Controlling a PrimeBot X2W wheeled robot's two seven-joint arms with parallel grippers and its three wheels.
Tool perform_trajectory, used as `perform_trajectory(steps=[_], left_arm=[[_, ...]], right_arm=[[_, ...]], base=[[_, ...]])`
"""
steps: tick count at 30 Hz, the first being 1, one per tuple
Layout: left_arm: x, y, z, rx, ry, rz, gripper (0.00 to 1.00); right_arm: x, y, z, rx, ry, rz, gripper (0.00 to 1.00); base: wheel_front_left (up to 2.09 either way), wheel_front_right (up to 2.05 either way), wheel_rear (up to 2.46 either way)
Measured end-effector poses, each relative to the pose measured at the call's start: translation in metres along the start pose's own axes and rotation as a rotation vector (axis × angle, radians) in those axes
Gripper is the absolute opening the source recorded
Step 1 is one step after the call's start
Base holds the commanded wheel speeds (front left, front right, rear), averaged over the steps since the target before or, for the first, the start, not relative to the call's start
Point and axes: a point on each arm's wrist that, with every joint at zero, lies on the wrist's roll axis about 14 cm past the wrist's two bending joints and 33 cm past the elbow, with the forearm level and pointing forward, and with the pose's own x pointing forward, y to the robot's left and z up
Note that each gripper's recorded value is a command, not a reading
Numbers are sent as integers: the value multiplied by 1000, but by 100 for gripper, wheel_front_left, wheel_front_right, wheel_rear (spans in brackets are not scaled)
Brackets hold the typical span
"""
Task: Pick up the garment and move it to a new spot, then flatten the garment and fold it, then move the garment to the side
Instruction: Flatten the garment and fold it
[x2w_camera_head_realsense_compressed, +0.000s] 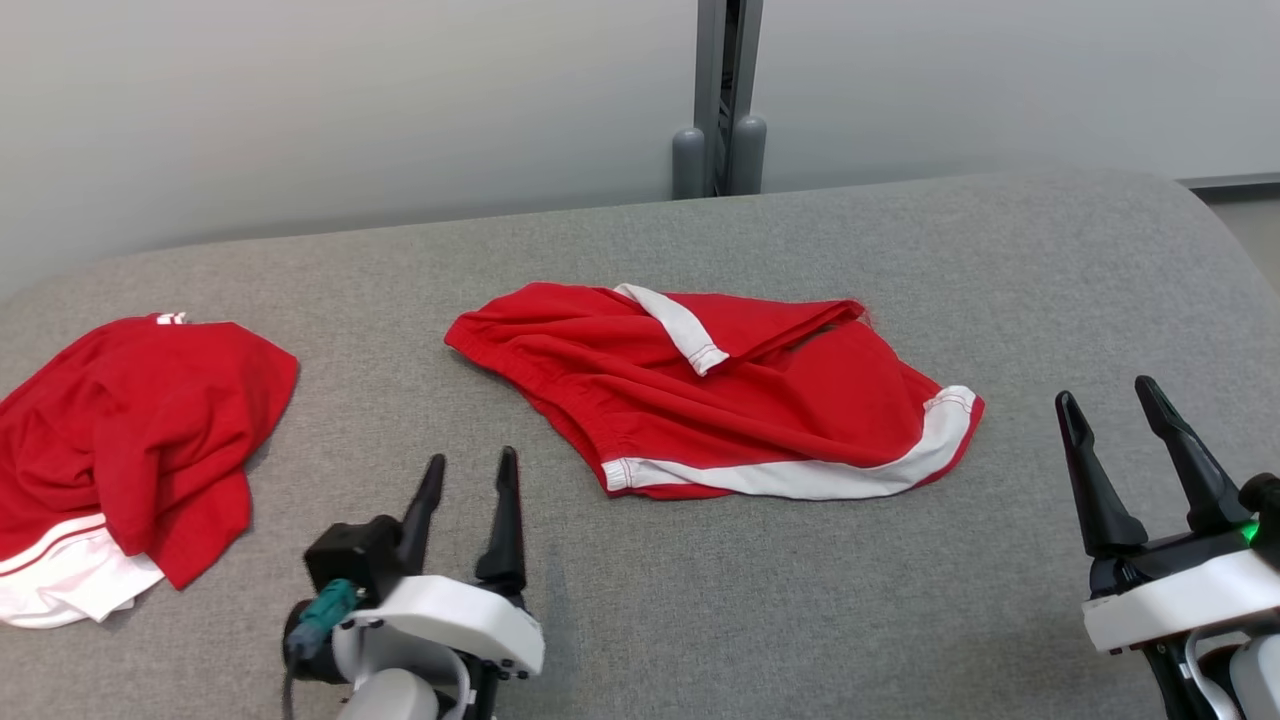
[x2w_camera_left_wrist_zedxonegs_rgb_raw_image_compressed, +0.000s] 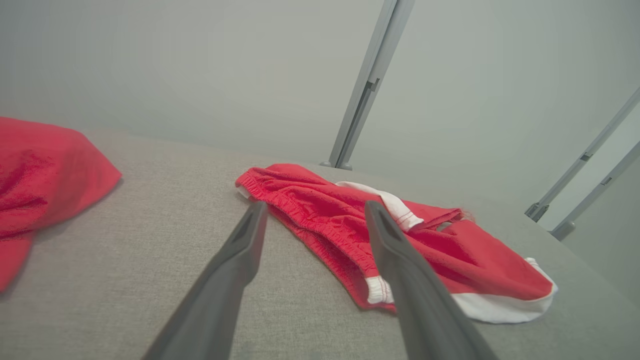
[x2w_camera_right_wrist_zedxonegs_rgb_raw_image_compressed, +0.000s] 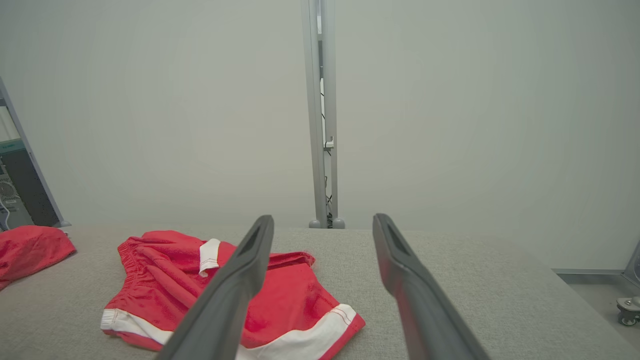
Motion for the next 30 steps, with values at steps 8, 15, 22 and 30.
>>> perform_trajectory(steps=[8, 15, 22, 30], left_arm=[[1, -37, -67, 35, 224, -130, 100], [16, -50, -88, 51, 315, -160, 100], [28, -52, -102, 86, 362, -164, 100], [35, -57, -114, 83, 401, -176, 100]], right_arm=[[-4, -12, -5, -3, 22, -29, 100], [-9, -26, -6, -4, 31, -69, 100], [-13, -38, -10, -6, 45, -103, 100], [-16, -48, -11, -11, 55, -132, 100]], base=[[0, 0, 0], [0, 0, 0], [0, 0, 0], [0, 0, 0]])
